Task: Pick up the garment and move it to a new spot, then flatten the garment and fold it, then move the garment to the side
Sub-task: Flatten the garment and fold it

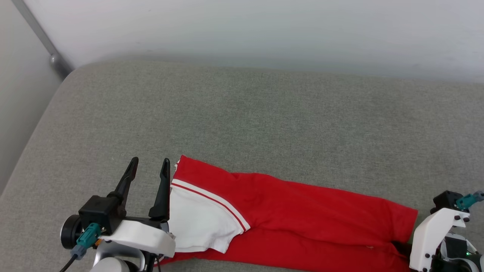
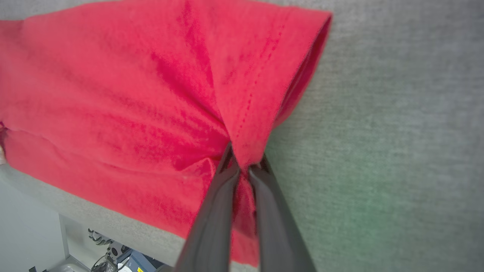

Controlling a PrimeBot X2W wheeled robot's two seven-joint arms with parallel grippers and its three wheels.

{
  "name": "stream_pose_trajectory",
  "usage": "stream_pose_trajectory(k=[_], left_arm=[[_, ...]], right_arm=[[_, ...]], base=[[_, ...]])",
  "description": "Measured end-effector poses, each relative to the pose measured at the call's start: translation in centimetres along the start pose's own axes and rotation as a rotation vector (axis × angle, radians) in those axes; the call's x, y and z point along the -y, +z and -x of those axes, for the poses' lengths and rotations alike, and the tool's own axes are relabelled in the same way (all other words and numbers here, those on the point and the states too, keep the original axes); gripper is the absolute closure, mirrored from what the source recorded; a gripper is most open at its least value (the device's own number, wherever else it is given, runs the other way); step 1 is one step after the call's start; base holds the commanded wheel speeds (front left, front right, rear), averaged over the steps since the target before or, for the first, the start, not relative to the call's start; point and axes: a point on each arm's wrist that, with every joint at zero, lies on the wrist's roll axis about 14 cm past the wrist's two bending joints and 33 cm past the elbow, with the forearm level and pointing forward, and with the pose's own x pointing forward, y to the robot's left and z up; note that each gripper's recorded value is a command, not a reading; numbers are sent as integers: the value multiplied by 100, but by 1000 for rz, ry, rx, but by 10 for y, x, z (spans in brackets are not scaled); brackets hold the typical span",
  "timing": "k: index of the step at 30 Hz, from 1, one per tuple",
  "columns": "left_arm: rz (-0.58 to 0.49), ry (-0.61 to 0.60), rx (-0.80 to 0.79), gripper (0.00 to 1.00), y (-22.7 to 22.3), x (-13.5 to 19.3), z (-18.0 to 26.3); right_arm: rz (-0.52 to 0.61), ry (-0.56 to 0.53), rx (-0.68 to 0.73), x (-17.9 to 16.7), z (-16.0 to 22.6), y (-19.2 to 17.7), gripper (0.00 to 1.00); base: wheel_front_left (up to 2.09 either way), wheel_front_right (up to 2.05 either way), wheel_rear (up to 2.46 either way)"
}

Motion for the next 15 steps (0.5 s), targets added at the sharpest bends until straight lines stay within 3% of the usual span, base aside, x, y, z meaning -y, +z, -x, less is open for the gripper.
stream_pose_trajectory(k=[8, 15], left_arm=[[-30, -24, 1, 0, 4, 6, 4], [-51, -47, 17, 0, 10, 15, 0]], right_arm=[[36, -12, 70, 4, 20, 20, 100], [-3, -128, 149, 50, 57, 38, 100]], base=[[0, 0, 0], [0, 0, 0]])
